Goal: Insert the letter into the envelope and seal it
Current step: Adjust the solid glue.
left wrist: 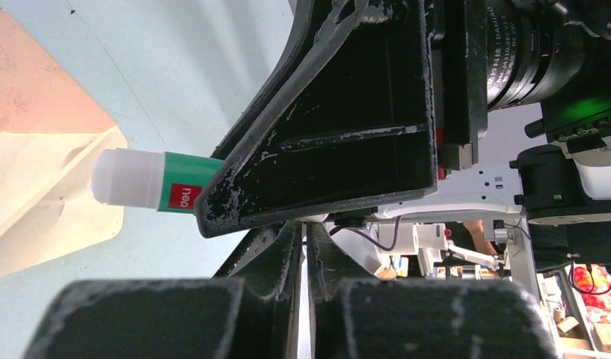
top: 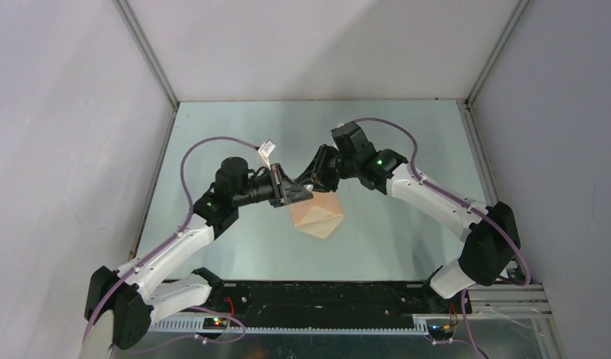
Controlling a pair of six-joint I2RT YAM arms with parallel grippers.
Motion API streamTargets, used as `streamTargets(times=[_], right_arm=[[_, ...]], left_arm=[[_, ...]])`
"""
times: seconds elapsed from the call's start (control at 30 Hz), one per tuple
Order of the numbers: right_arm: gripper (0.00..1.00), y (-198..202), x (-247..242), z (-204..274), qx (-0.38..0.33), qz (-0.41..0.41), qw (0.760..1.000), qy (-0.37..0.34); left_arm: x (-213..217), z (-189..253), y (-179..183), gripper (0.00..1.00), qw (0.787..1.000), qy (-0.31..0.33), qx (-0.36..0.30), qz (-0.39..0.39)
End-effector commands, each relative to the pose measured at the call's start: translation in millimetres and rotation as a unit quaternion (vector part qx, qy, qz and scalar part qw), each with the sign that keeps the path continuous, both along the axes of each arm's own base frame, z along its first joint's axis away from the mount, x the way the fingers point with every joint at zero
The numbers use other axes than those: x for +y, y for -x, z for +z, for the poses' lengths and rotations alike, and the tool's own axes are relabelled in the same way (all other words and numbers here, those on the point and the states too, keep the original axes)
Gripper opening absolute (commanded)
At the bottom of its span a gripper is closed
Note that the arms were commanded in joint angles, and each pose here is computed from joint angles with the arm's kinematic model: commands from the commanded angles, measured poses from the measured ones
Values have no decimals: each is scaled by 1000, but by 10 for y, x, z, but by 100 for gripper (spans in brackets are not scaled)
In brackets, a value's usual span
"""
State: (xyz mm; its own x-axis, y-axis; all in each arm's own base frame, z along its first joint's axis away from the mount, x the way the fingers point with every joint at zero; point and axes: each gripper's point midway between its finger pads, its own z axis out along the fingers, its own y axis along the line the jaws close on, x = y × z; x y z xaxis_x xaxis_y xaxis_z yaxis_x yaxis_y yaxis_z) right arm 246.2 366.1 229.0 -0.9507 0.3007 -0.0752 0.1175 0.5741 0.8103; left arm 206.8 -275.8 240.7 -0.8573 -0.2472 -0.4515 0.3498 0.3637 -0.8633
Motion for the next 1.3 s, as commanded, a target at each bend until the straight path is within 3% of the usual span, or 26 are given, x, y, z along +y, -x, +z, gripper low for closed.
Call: streamTargets(times=[0.0,0.9,1.03,1.13,1.27], right_arm=[[0,34,126,102,-10,12,1000,-19],[0,220,38,88,-55,46,997,37],[0,189,40,99,-76,60,994,54],[0,139,-109,-39,-77,54,989,110],[0,126,-132,-50,-75,59,989,110]], left_arm=[[-51,210,-98,8,999,21,-24,13],[-9,235,-206,8,999,1,-26,42],[42,211,-169,12,998,-21,-27,44],[100,259,-91,15,998,-31,-44,37],[141,260,-5,17,998,-40,-50,26]])
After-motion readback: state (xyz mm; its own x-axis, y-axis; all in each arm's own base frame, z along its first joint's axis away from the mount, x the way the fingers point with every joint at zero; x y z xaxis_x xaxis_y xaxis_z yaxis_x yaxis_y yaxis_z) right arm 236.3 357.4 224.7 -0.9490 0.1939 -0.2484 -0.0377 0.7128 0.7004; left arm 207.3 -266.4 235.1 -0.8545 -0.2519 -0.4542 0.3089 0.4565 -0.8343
